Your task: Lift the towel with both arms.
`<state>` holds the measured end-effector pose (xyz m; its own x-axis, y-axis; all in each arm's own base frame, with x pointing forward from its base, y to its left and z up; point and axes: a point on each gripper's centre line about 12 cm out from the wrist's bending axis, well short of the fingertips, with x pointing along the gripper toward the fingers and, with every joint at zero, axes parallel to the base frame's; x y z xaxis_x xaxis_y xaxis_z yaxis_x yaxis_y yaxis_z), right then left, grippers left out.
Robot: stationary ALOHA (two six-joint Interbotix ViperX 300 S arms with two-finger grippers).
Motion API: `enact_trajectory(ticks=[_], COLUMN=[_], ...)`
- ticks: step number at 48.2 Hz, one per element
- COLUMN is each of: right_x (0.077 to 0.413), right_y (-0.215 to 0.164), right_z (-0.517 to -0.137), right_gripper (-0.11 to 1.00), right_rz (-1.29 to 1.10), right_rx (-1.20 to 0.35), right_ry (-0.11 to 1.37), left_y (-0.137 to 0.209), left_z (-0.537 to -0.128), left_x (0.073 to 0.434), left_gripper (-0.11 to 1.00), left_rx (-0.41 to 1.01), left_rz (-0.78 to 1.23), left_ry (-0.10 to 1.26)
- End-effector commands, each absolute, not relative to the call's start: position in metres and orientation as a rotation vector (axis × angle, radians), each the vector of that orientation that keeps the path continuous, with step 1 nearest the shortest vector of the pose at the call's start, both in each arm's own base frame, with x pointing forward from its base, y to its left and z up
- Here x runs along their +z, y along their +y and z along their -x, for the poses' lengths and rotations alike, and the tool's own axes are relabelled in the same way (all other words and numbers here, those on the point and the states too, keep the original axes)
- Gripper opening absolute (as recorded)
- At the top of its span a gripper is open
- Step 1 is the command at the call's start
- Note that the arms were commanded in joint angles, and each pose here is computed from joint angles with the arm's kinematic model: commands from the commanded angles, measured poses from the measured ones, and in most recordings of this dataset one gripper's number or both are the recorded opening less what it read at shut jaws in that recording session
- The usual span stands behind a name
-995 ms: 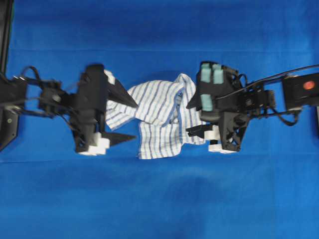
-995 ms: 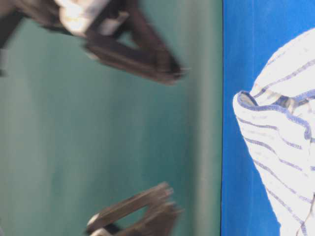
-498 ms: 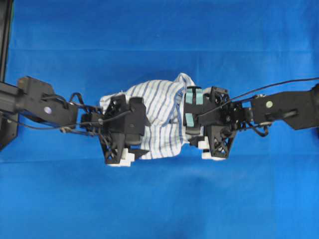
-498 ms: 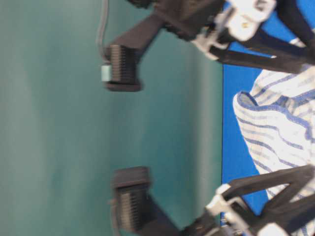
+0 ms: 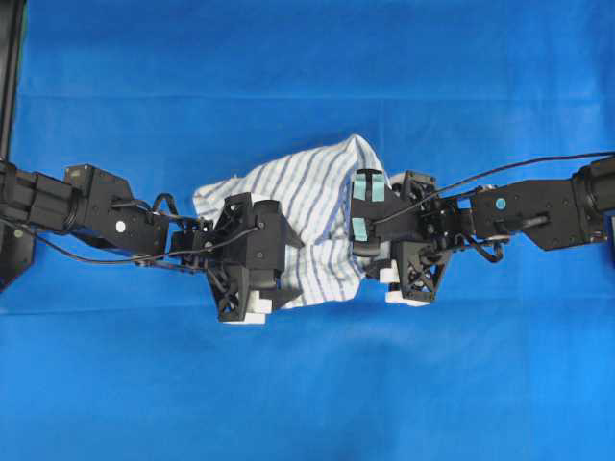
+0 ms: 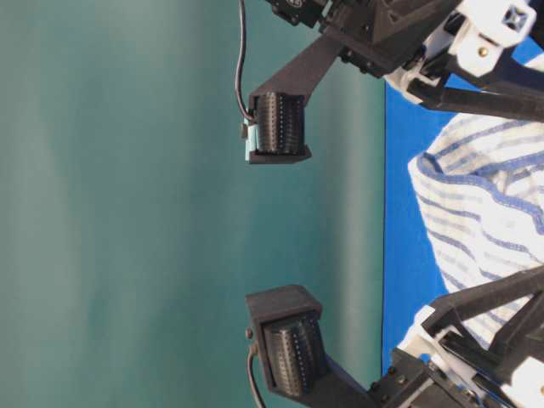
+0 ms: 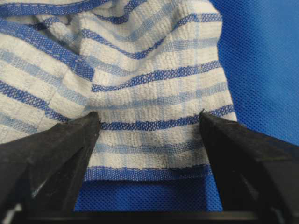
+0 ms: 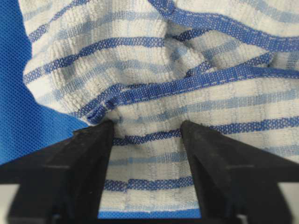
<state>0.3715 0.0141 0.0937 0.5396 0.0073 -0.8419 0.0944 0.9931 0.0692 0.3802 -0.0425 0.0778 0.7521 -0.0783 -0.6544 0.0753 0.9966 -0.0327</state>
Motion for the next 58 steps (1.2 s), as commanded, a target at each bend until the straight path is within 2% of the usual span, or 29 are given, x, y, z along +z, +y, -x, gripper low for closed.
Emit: enact_trajectory(ticks=[1,10,13,15,23,30,44,58], right_x=[0.098,0.100,0.104,0.107,0.125,0.157,0.261,0.365], right_y=[0.014,0.014,0.014,0.014,0.014,0.013,0.010,0.006], right_z=[-0.374,-0.374,-0.374,-0.375,-0.375,-0.375,-0.373,-0.367], right_gripper=[0.55,0.08,0.07,0.07,0.07,0.07,0.07,0.07], right_rz=[-0.115,-0.115,-0.115,-0.117,-0.119,-0.123,-0.128,-0.099], right_rx=[-0.052,-0.054,-0.054,-0.055,-0.049,-0.050,-0.064,-0.078], right_ry=[0.985,0.989,0.981,0.975,0.927,0.871,0.758,0.628], left_y=[-0.041,-0.041,-0.041,-0.041,-0.041,-0.041,-0.037,-0.016], left_z=[-0.383,-0.380,-0.380,-0.380,-0.379,-0.376,-0.356,-0.332], left_x=[0.083,0.083,0.087,0.091,0.110,0.142,0.251,0.354], left_gripper=[0.74,0.22,0.07,0.02,0.01,0.01,0.01,0.01], left_rx=[-0.079,-0.079,-0.080,-0.081,-0.083,-0.083,-0.085,-0.042], left_rz=[0.008,0.005,0.005,0.004,0.004,0.016,0.034,0.039], left_ry=[0.707,0.750,0.755,0.753,0.735,0.703,0.589,0.477])
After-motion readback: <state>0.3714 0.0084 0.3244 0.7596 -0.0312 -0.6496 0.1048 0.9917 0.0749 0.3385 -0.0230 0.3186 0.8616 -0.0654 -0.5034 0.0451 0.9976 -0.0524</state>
